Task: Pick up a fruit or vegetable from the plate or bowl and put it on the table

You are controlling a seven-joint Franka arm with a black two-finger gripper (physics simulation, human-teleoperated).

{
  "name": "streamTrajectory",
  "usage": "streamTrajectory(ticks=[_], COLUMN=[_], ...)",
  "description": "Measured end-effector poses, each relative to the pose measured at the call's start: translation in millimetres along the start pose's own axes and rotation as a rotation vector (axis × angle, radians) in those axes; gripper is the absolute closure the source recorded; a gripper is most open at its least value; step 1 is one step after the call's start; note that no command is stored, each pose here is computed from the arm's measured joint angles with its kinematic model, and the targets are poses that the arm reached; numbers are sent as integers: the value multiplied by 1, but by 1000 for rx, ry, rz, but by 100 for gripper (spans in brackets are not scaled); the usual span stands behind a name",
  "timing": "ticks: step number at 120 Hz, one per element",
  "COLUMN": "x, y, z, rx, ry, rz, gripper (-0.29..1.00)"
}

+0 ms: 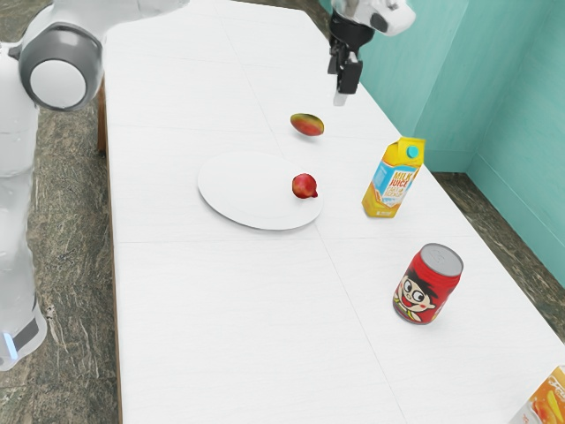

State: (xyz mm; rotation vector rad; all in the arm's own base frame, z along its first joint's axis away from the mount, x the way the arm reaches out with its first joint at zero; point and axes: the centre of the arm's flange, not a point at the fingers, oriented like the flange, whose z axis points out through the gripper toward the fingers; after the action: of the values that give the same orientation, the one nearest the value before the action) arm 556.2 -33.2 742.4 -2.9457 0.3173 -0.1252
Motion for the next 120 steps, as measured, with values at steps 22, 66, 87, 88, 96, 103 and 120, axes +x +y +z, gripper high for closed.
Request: streamTrajectory(ticks=[22,66,87,88,96,103,120], x=[8,-28,-57,-58,-61,-59,-36], y=[16,16,-63,-66,-86,-99,-124], z=[13,114,158,159,167,179,203], rx=[-16,-44,-83,-84,-88,-92,-114], ry=[-26,-237,-201,-197,-175,-169,-143], rz=[39,20,-150,-158,-201,-220,-233], gripper=[0,0,0,0,0,0,0])
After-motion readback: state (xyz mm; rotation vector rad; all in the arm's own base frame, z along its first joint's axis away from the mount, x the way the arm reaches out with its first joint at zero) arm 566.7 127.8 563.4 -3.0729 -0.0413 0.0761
